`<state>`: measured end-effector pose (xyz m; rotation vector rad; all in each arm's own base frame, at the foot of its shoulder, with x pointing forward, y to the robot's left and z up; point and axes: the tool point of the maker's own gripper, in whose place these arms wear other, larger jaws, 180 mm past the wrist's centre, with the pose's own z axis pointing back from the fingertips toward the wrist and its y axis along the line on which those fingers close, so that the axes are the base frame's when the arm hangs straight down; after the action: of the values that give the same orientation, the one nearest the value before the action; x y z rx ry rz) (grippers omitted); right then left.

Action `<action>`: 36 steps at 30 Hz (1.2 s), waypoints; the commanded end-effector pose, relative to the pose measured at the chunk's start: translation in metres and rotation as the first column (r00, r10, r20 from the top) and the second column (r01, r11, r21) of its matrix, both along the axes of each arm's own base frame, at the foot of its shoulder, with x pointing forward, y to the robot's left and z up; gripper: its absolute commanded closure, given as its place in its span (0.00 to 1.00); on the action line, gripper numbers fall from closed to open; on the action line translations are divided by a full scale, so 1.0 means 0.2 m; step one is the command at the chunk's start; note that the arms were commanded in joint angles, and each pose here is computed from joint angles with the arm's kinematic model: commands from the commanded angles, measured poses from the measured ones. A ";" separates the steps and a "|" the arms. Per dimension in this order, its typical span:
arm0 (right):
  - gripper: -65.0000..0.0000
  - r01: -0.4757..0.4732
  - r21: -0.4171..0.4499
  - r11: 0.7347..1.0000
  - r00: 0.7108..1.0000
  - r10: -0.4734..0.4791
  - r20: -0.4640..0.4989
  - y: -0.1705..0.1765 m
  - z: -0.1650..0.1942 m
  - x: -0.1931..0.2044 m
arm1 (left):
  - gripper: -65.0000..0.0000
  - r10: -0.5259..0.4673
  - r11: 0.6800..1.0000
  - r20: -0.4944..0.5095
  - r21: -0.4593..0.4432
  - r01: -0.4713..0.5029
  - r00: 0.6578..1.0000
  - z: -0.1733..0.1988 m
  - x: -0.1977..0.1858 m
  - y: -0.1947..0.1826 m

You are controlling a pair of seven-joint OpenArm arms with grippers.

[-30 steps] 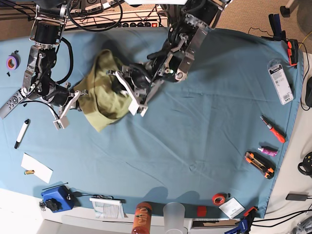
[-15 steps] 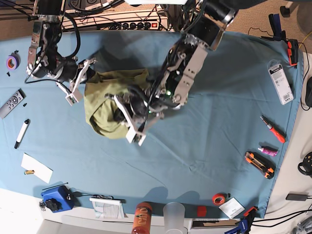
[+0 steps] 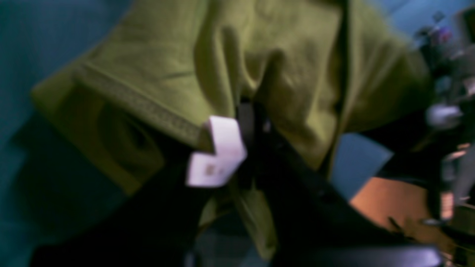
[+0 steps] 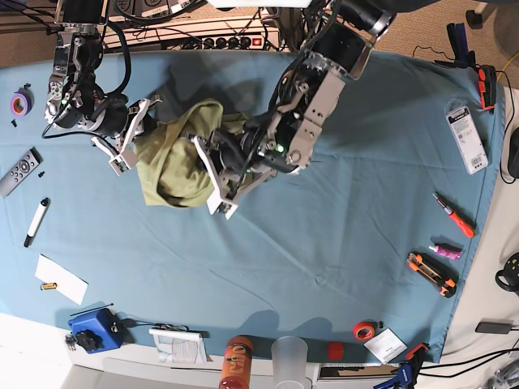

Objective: Layout the t-shirt on the table in an organized manner, then fold the t-shirt properly
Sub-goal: 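Tuck the loose shirt fabric under the bundle with the left gripper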

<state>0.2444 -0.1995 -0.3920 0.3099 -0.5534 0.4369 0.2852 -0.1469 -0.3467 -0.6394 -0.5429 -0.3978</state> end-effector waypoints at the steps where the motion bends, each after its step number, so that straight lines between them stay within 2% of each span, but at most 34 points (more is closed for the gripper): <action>1: 1.00 0.001 -0.032 0.999 1.000 0.000 0.009 -0.03 0.02 0.02 | 0.84 0.000 0.999 0.049 -0.033 0.002 0.999 0.10 0.04 -0.05; 3: 1.00 0.001 -0.033 0.999 1.000 0.000 0.008 -0.03 0.02 0.02 | 0.67 0.006 1.000 0.069 -0.017 -0.005 0.998 0.10 0.05 -0.04; 5: 1.00 0.001 -0.032 0.999 1.000 0.000 0.009 -0.03 0.02 0.02 | 0.56 0.012 1.000 0.098 -0.014 -0.011 0.995 0.14 0.07 -0.03; 7: 1.00 0.001 -0.033 0.999 1.000 0.000 0.008 -0.03 0.02 0.02 | 0.55 0.027 1.000 0.136 -0.004 -0.026 0.990 0.18 0.09 -0.01; 12: 1.00 0.000 -0.034 0.999 1.000 0.000 0.006 -0.04 0.02 0.01 | 0.55 0.155 0.985 0.230 0.044 -0.169 0.961 0.28 0.17 0.12; 15: 1.00 0.000 -0.034 0.999 1.000 0.000 0.006 -0.04 0.02 0.01 | 0.55 0.202 0.970 0.255 0.083 -0.229 0.946 0.25 0.17 0.18; 18: 1.00 0.000 -0.034 0.999 1.000 0.000 0.007 -0.03 0.02 0.02 | 0.55 0.200 0.972 0.258 0.065 -0.224 0.945 0.22 0.14 0.17; 23: 1.00 0.000 -0.034 0.999 1.000 0.000 0.006 -0.04 0.02 0.02 | 0.53 0.123 0.986 0.288 0.069 -0.149 0.950 0.22 0.10 0.13; 26: 1.00 0.000 -0.034 0.999 1.000 0.000 0.006 -0.03 0.02 0.01 | 0.38 0.127 0.986 0.289 0.064 -0.151 0.949 0.22 0.10 0.13; 28: 1.00 0.000 -0.034 0.999 1.000 0.000 0.007 -0.04 0.02 0.02 | 0.31 0.127 0.986 0.280 0.066 -0.151 0.951 0.21 0.09 0.13; 36: 1.00 0.000 -0.033 0.999 1.000 0.000 0.013 -0.03 0.02 0.03 | 0.31 0.175 0.980 0.183 0.065 -0.189 0.967 0.06 0.00 0.13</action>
<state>0.2458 -0.2002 -0.3914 0.3047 -0.5547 0.4384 0.2812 -0.1097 -0.3510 -0.4323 -0.7076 -0.3102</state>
